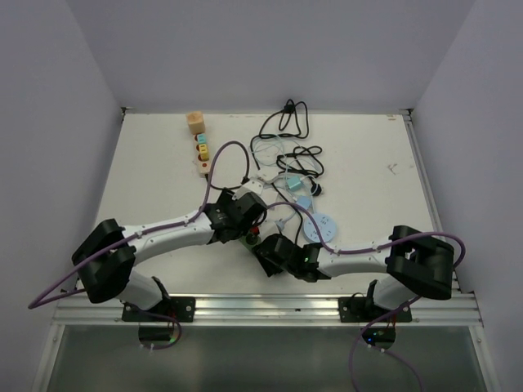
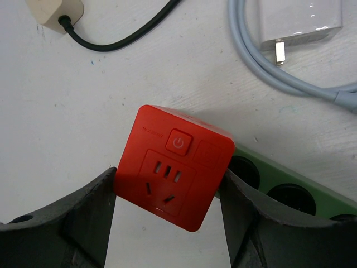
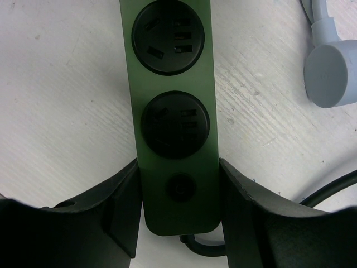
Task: Pull the plug off the socket
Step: Remove the plug from the socket.
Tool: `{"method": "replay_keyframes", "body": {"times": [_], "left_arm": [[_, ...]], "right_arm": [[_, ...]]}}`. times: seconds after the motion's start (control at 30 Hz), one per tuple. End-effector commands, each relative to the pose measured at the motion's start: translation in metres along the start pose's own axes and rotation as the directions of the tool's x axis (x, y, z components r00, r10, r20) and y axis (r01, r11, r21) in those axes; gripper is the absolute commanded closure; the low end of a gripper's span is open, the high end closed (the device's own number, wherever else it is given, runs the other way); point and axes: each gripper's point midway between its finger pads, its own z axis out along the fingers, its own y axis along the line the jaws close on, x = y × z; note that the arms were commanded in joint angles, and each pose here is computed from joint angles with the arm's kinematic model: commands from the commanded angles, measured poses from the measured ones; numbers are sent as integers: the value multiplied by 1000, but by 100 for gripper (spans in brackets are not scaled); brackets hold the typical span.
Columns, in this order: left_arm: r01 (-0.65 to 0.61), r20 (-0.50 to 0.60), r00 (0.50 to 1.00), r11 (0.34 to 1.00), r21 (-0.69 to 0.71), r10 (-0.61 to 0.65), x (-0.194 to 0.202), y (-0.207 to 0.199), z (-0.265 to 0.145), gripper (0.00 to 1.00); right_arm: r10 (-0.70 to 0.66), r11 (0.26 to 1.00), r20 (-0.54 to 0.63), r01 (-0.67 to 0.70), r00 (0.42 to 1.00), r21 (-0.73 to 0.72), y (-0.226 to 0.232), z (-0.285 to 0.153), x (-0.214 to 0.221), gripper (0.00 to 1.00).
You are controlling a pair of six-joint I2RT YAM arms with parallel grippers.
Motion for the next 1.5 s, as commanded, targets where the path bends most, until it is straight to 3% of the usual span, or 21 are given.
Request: {"method": "replay_keyframes", "body": {"times": [0.0, 0.23, 0.47, 0.5, 0.93, 1.17, 1.37, 1.47], "left_arm": [[82, 143, 988, 989, -122, -64, -27, 32, -5, 100], [220, 200, 950, 970, 105, -238, -17, 23, -2, 100], [321, 284, 878, 914, 249, -386, -17, 36, -14, 100], [343, 315, 850, 898, 277, -422, -24, 36, -18, 100], [285, 297, 873, 899, 333, -386, -21, 20, -14, 100], [299, 272, 876, 890, 343, -399, -16, 17, -14, 57], [285, 252, 883, 879, 381, -396, -13, 8, -12, 34], [284, 237, 887, 872, 398, -397, -9, 3, -8, 29]], "right_arm": [[-9, 1000, -175, 9, 984, 4, -8, -5, 54, 100], [16, 999, -171, -20, 985, -25, -9, -8, 54, 100], [93, 993, -171, -104, 981, -57, -20, -9, 55, 100], [101, 992, -166, -112, 981, -62, -21, -10, 53, 100], [62, 993, -169, -77, 984, -85, -17, -10, 49, 100], [42, 994, -167, -59, 985, -95, -18, -11, 51, 100], [43, 993, -159, -60, 986, -103, -18, -12, 53, 100], [42, 993, -156, -59, 987, -105, -18, -13, 53, 100]]}}
